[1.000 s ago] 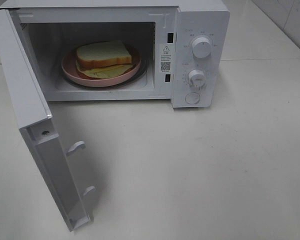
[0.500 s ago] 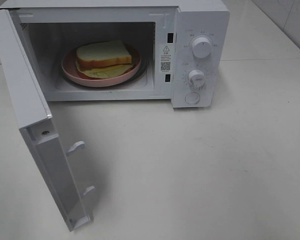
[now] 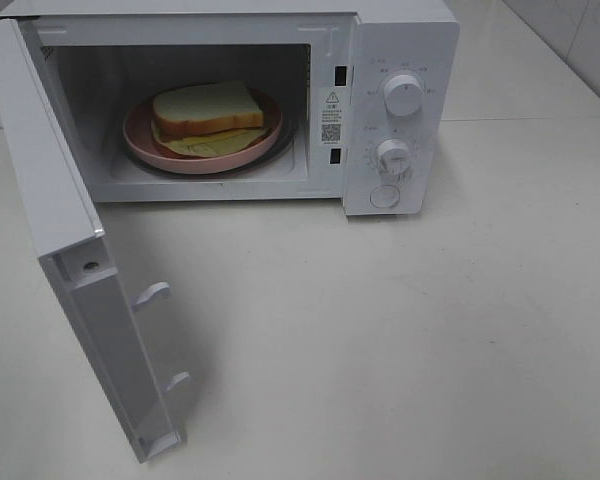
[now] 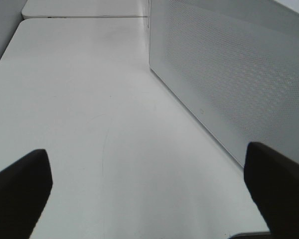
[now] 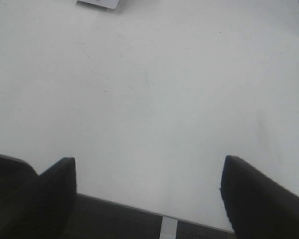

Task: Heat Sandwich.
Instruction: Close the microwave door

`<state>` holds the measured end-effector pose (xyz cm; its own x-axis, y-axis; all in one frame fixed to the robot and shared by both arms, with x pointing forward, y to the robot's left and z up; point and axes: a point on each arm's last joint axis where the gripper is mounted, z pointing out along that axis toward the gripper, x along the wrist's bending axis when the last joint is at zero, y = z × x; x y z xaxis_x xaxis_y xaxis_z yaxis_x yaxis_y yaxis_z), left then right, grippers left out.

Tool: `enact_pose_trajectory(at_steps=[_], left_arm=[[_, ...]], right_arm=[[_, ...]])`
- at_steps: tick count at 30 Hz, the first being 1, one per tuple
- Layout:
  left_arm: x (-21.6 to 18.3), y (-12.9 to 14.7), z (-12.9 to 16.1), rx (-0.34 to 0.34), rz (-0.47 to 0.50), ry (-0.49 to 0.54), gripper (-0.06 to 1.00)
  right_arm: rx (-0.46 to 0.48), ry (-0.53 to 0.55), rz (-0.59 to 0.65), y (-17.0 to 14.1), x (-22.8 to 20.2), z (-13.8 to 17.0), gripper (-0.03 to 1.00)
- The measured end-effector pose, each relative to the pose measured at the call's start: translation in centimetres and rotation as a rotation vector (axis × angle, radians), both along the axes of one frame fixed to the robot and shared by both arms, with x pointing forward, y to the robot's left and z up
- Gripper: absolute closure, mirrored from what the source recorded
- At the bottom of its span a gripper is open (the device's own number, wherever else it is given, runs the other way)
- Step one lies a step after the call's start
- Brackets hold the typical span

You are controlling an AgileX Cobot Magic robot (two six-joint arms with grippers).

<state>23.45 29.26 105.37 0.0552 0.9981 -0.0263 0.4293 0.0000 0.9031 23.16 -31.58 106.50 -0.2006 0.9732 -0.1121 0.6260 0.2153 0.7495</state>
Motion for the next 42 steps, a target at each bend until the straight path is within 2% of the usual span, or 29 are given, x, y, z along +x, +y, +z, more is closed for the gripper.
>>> enact_pose_trajectory(at_steps=[4, 12, 18, 42], left_arm=[[0.0, 0.0, 0.0, 0.0, 0.0, 0.0, -0.05], [0.0, 0.0, 0.0, 0.0, 0.0, 0.0, -0.05], [0.0, 0.0, 0.0, 0.0, 0.0, 0.0, -0.05], [0.0, 0.0, 0.0, 0.0, 0.0, 0.0, -0.05]], right_arm=[[0.059, -0.063, -0.064, 0.4, -0.4, -1.1, 0.2], [0.092, -0.151, -0.119, 0.8, -0.4, -1.6, 0.2], [0.092, -0.163, -0.152, 0.8, -0.2, -1.7, 0.2], [0.092, -0.163, -0.152, 0.8, -0.2, -1.7, 0.2]])
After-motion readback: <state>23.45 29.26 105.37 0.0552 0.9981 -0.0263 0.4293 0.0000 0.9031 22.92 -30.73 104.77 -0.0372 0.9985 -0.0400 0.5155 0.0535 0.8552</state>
